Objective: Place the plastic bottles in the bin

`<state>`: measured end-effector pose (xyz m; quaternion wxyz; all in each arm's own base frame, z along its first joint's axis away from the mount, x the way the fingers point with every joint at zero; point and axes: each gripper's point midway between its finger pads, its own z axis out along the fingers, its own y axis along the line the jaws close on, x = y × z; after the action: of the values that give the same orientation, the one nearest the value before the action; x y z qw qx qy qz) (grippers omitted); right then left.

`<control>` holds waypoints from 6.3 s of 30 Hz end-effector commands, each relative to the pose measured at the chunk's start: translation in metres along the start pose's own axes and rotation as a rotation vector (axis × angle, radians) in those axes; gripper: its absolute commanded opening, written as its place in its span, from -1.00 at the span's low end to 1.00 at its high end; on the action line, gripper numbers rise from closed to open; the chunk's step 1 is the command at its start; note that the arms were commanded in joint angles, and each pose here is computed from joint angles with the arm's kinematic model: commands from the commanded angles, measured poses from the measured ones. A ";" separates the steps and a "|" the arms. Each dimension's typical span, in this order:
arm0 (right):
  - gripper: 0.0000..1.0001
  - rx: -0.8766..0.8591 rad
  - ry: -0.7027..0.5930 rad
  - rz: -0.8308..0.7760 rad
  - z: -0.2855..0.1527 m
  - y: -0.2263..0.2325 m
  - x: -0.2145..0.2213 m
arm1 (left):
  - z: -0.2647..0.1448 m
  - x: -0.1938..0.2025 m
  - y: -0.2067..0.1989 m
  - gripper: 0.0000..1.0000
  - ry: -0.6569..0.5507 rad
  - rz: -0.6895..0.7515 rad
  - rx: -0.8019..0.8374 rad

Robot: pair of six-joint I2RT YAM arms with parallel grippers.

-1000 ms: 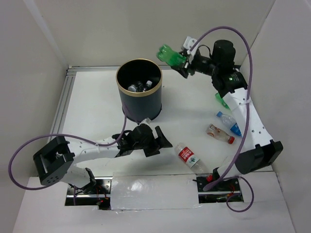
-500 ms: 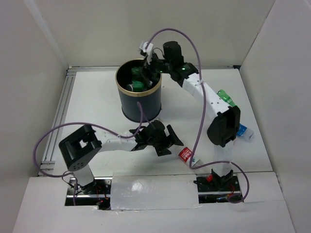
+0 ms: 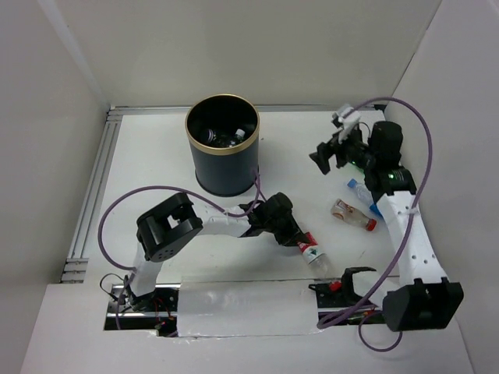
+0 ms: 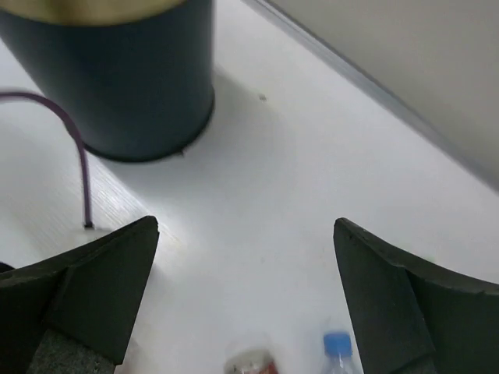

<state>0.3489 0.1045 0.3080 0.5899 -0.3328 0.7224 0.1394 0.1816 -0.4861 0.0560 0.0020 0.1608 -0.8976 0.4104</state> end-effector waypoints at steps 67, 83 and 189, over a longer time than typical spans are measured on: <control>-0.81 -0.324 -0.011 -0.211 0.030 0.018 0.002 | -0.246 -0.060 0.012 0.99 -0.662 0.974 0.141; -0.47 -0.576 -0.420 -0.231 0.185 0.137 -0.197 | -0.222 -0.044 0.065 0.99 -0.644 0.883 0.029; -0.48 -0.429 0.307 -0.463 -0.053 -0.042 0.110 | -0.161 -0.043 0.045 0.83 -0.416 0.876 -0.069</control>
<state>0.3102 -0.0801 0.1265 0.2702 -0.5487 0.7863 0.0872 0.1862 -0.3337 0.1137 -0.3280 -0.1728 -0.8831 0.2874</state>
